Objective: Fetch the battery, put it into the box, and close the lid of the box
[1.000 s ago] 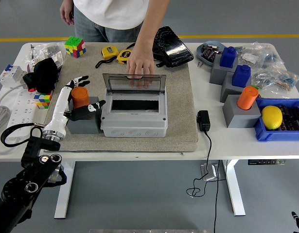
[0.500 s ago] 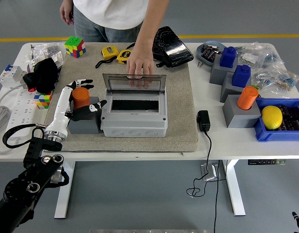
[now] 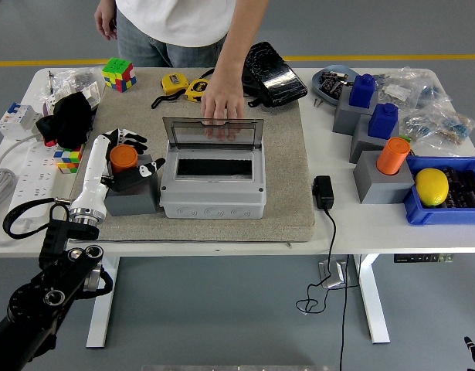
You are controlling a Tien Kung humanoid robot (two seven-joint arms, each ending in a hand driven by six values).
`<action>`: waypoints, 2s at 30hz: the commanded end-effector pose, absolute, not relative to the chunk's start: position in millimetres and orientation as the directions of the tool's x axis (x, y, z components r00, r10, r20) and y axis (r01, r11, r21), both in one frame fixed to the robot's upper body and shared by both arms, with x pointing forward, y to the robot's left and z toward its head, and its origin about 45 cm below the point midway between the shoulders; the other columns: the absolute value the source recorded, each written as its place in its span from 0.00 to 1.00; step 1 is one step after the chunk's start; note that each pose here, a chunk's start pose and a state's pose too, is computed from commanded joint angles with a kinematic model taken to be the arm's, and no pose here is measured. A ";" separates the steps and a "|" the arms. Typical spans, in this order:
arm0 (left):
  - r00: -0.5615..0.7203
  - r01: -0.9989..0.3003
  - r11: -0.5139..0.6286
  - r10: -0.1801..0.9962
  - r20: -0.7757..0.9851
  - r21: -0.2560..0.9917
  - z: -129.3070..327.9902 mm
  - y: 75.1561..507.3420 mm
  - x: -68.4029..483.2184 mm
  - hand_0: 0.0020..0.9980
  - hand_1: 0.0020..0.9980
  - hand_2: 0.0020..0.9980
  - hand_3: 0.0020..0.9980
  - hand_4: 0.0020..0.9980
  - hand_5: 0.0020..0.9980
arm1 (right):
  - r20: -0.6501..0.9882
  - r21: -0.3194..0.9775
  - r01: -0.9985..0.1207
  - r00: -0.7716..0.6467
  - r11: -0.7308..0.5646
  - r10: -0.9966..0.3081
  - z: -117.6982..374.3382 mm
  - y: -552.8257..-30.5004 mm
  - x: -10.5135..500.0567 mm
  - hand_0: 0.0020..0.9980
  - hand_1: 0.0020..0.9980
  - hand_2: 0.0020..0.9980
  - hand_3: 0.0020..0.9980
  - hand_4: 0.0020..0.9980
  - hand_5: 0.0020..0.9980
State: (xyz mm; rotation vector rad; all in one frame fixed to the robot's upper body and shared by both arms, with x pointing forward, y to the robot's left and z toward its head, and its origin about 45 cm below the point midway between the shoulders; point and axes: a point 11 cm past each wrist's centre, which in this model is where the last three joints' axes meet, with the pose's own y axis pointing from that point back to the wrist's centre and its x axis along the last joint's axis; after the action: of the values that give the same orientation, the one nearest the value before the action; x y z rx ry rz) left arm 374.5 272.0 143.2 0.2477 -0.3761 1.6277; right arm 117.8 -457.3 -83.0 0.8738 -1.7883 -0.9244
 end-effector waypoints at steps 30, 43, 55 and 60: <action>-0.134 -0.987 -0.092 0.922 0.363 -0.132 150.7 272.7 376.8 0.08 0.13 0.21 0.23 0.92 0.22 | 0.391 0.868 -0.174 -0.339 0.465 -0.856 -83.1 -457.0 118.3 0.85 0.81 0.77 0.80 1.00 1.00; -0.125 -0.979 -0.034 0.880 0.459 -0.203 183.5 270.6 381.1 0.07 0.08 0.14 0.15 0.91 0.25 | 0.397 0.864 -0.176 -0.339 0.472 -0.853 -81.2 -460.6 119.4 0.85 0.81 0.77 0.80 1.00 1.00; -0.107 -0.955 0.163 0.593 0.798 -0.248 222.4 253.3 378.7 0.07 0.05 0.11 0.10 0.90 0.33 | 0.398 0.861 -0.177 -0.350 0.477 -0.848 -79.6 -463.3 120.9 0.85 0.81 0.77 0.80 1.00 1.00; -0.108 -0.929 0.280 0.416 0.903 -0.240 233.2 229.0 373.0 0.07 0.05 0.11 0.10 0.90 0.33 | 0.398 0.859 -0.181 -0.352 0.479 -0.847 -78.5 -464.6 123.1 0.85 0.81 0.77 0.80 1.00 1.00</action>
State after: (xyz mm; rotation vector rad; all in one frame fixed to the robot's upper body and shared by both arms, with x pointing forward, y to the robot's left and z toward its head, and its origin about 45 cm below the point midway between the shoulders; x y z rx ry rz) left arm 373.0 229.0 233.2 0.5821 -1.1687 1.2516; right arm 123.1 -464.6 -78.5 0.8667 -1.8146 -0.9180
